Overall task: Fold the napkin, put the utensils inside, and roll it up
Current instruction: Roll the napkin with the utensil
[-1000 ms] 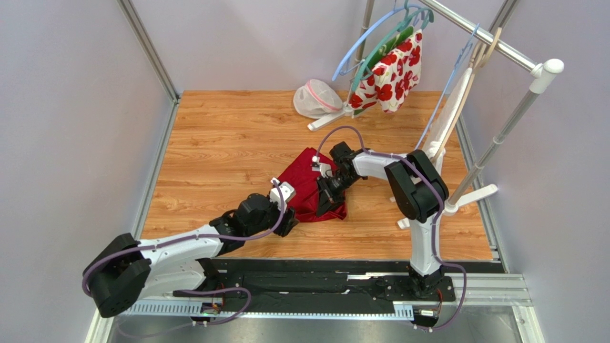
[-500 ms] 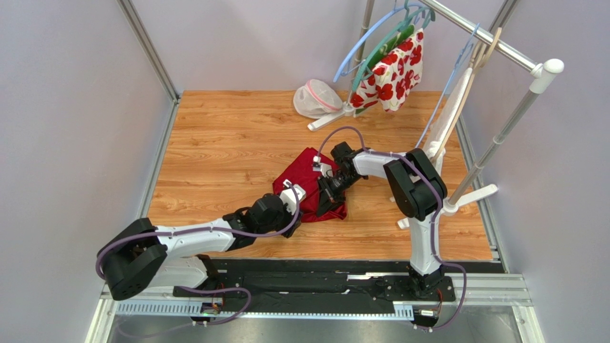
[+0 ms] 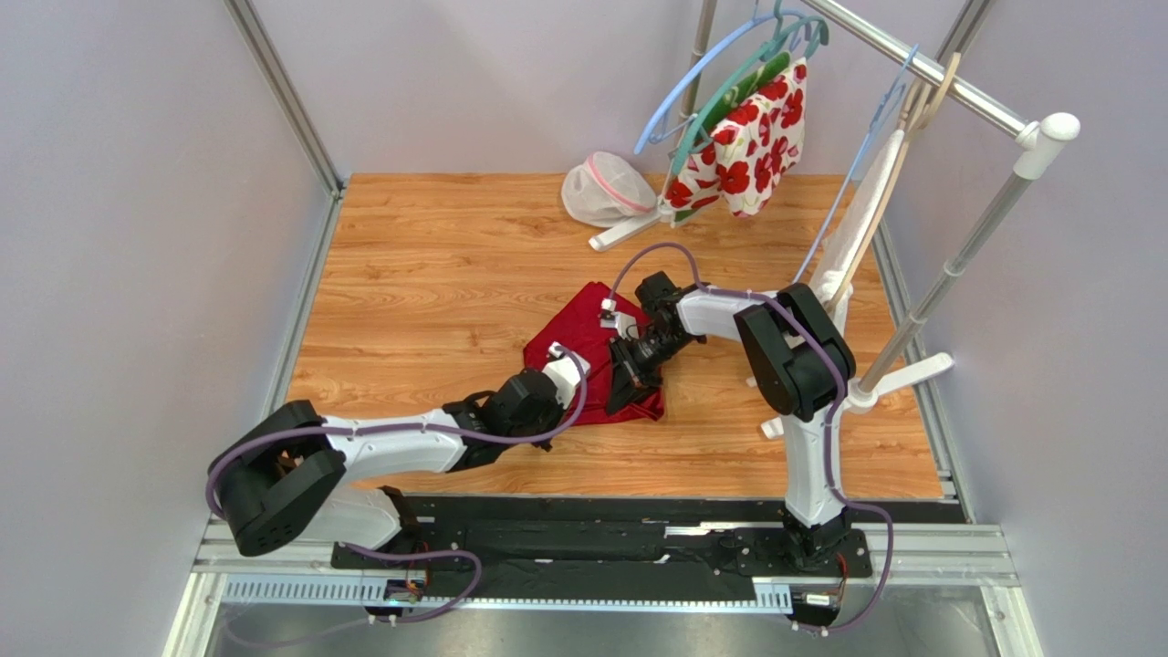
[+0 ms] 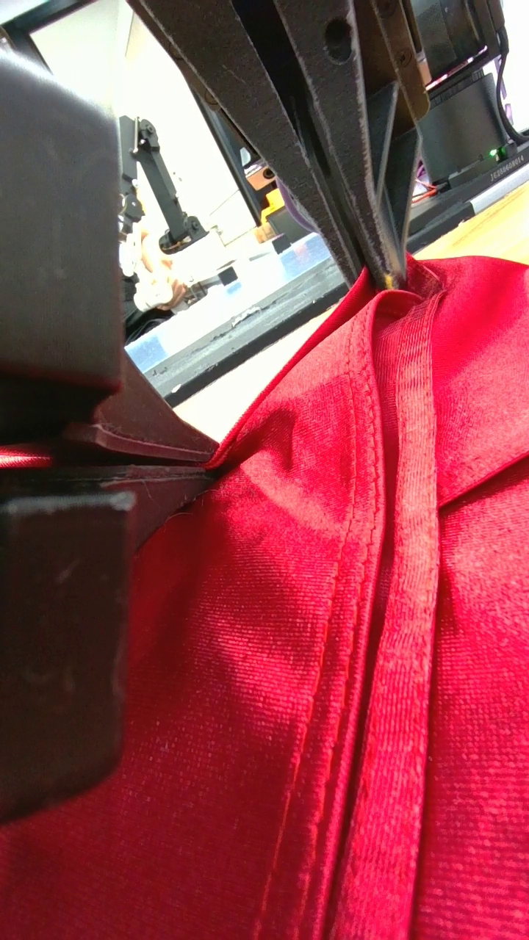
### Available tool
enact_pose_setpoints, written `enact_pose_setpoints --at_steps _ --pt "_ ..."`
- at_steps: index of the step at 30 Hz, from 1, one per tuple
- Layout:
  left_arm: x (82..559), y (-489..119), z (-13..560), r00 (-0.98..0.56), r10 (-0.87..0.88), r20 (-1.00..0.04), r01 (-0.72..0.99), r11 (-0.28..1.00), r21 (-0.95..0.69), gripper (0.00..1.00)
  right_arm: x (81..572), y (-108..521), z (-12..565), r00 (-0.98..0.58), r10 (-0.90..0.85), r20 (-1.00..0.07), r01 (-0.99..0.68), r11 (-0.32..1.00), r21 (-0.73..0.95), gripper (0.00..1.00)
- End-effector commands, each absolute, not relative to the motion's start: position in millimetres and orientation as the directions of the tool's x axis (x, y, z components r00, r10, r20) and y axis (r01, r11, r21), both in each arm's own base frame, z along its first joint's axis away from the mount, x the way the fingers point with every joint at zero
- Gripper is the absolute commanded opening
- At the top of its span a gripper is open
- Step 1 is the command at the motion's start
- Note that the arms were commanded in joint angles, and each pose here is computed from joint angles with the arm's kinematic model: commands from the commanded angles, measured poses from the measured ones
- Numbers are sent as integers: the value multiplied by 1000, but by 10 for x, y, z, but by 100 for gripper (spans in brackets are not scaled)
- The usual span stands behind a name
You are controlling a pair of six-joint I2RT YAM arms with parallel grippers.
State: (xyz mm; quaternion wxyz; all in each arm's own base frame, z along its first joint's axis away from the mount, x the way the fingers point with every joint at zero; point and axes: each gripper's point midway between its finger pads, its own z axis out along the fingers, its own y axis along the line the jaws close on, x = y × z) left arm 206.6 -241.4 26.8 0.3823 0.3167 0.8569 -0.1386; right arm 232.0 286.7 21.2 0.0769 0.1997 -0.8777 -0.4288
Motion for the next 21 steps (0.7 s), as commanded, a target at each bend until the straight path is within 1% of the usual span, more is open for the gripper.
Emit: enact_pose_setpoints --at_steps 1,2,3,4,5,6,7,8,9,10,13,14,15,17,19,20,21 --pt "2054 -2517 334 -538 399 -743 646 761 -59 7 2472 2893 269 -907 -409 -96 -326 540 776 0" --pt "2047 -2524 333 -551 388 -739 645 760 -81 4 2475 2901 306 -907 -408 -104 -330 534 779 0" --pt "1990 -2560 318 -567 385 -728 661 740 -123 3 2485 2911 348 -907 -406 -113 -332 524 784 0" --pt "2026 -2538 320 -588 359 -724 644 750 -151 2 2498 2927 423 -904 -405 -134 -347 515 784 1" --pt "2041 -2522 314 -599 349 -720 637 753 -165 0 2515 2931 465 -904 -401 -146 -353 511 784 7" --pt "1995 -2550 314 -617 343 -708 648 733 -210 0 2526 2935 506 -906 -395 -152 -353 509 785 11" --pt "1991 -2542 304 -631 338 -698 645 729 -230 0 2554 2947 592 -902 -391 -182 -374 500 781 14" --pt "2037 -2505 301 -648 322 -690 630 736 -249 0 2569 2949 636 -901 -386 -195 -382 497 780 21" --pt "1994 -2529 294 -667 327 -670 637 716 -285 0 2584 2960 698 -898 -383 -215 -394 488 779 33" --pt "1998 -2534 300 -675 324 -663 636 711 -300 0 2618 2966 748 -894 -377 -241 -412 483 773 36" --pt "1978 -2570 270 -718 327 -614 625 692 -362 0 2704 2977 948 -870 -360 -336 -479 460 748 42" --pt "2008 -2584 284 -730 320 -605 616 691 -378 0 2721 2962 1050 -857 -352 -376 -508 453 733 45" --pt "1973 -2572 217 -752 330 -571 605 689 -399 0 2731 2952 1080 -847 -350 -400 -527 452 720 47" --pt "2012 -2588 211 -774 314 -550 583 691 -426 0 2811 2950 1186 -804 -335 -491 -595 441 672 50" --pt "2047 -2549 169 -814 279 -509 535 701 -471 0 2832 2887 1276 -748 -318 -582 -660 450 602 52" --pt "2074 -2544 175 -822 268 -503 524 702 -483 0 2822 2850 1271 -736 -315 -600 -671 462 580 53" --pt "2040 -2508 138 -846 263 -464 496 708 -503 0 2789 2759 1244 -720 -309 -621 -679 496 541 54"
